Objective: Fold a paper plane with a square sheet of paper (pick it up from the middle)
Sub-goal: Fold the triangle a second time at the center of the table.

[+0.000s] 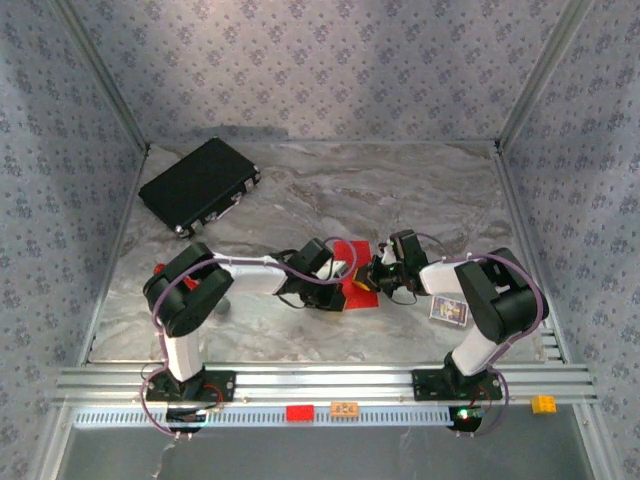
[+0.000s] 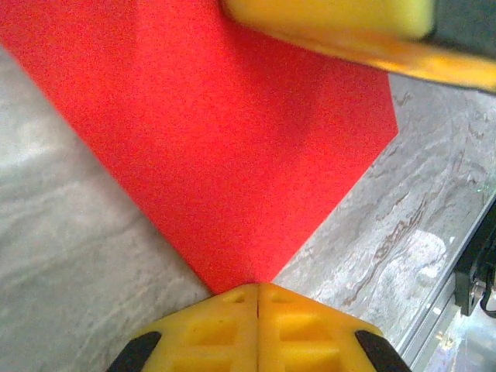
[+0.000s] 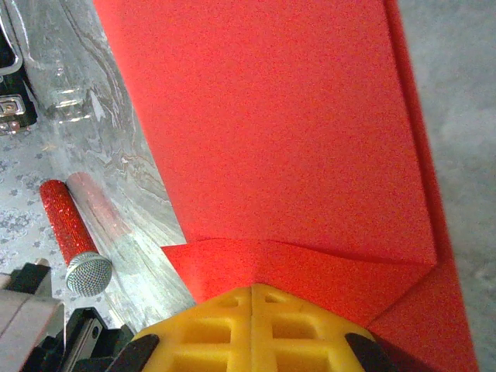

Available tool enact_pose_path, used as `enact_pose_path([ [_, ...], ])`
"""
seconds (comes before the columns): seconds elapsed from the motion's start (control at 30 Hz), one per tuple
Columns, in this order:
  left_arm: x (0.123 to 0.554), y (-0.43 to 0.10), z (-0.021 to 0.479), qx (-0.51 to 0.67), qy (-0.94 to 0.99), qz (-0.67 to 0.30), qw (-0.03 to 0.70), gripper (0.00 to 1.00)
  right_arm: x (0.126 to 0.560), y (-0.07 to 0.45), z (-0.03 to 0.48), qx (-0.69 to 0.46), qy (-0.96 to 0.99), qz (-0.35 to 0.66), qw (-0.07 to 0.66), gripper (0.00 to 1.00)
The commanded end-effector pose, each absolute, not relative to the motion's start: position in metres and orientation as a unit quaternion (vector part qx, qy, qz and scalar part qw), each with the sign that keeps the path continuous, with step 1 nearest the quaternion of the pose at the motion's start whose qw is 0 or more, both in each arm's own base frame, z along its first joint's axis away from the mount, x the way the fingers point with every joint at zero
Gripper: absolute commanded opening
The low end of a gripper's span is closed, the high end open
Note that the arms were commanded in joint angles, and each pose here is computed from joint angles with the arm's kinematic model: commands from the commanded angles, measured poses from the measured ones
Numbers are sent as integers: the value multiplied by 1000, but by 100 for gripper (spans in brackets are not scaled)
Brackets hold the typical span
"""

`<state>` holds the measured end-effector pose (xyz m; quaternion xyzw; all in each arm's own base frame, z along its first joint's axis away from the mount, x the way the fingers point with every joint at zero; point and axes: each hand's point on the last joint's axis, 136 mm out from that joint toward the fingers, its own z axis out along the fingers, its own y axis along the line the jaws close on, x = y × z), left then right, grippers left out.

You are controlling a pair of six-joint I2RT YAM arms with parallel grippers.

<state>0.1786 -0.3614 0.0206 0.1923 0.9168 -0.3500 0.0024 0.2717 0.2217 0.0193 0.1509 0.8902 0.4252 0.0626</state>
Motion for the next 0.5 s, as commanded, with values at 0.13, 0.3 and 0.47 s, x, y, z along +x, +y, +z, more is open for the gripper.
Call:
enact_pose_path([
  [0.13,192,-371,57,189,908,-372,41,7,257,200,-11,196,908,368,35,2],
  [0.3,214,-386,62,182,904,-384,51,7,257,200,-10,196,908,368,36,2],
  [0.47,222,-399,42,183,908,-376,32,7,257,201,-10,196,908,369,36,2],
])
